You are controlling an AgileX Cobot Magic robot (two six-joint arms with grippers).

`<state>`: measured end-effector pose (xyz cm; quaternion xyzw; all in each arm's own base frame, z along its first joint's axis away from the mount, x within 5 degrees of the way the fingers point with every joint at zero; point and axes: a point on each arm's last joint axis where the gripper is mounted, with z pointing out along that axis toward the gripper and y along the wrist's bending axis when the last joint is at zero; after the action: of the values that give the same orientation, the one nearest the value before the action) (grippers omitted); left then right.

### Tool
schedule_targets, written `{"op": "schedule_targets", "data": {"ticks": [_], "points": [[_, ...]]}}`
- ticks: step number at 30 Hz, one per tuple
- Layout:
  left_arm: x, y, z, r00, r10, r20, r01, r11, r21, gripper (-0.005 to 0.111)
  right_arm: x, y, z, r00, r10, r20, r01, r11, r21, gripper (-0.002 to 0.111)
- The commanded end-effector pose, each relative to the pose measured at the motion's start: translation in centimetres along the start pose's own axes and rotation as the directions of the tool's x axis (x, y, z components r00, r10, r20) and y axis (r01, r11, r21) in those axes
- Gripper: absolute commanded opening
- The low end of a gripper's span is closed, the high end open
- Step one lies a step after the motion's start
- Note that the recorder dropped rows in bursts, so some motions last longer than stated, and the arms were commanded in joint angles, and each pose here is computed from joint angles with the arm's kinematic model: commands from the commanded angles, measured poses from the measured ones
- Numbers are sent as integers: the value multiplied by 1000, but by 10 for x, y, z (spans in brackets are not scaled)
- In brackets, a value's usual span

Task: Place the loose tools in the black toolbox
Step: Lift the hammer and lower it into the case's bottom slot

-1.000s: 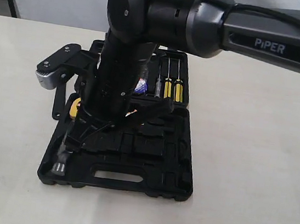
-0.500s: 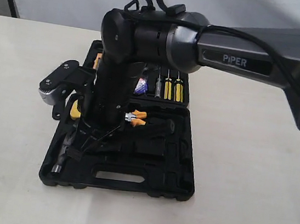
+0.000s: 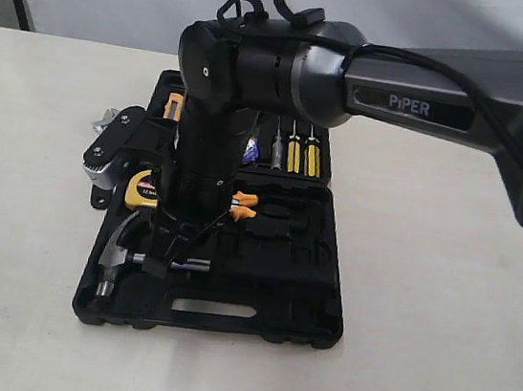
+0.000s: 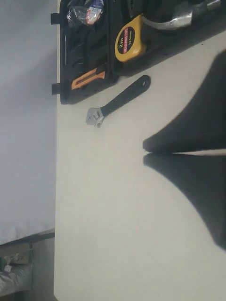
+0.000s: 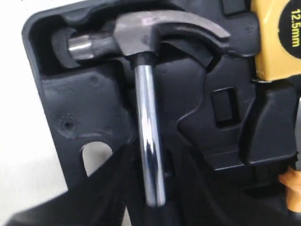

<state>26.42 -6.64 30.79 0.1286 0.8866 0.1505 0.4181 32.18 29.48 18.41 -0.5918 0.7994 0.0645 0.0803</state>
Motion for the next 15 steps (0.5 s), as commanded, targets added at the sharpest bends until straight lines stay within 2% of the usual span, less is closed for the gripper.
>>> {"op": "schedule_targets", "data": {"ticks": [1,4,6,8,9,12,15], "points": [[2,0,-1,1000,-22,7,22,1000,14,1,1,-4,-3,1000,-20,0,20,1000,18,36],[2,0,-1,1000,-22,7,22,1000,14,1,0,-4,-11,1000,18,14,-19,999,35,32],[2,0,-1,1000,-22,7,22,1000,14,1,-3,-5,-20,998,57,39,-59,997,49,20],[2,0,-1,1000,-22,7,22,1000,14,1,-7,-6,-30,993,90,70,-94,994,60,3],[2,0,-1,1000,-22,7,22,1000,14,1,-9,-6,-34,989,118,87,-123,991,56,0],[2,0,-1,1000,-22,7,22,1000,14,1,-11,-5,-33,983,150,101,-155,987,40,0],[2,0,-1,1000,-22,7,22,1000,14,1,-9,-7,-13,977,210,38,-210,978,12,0]]}}
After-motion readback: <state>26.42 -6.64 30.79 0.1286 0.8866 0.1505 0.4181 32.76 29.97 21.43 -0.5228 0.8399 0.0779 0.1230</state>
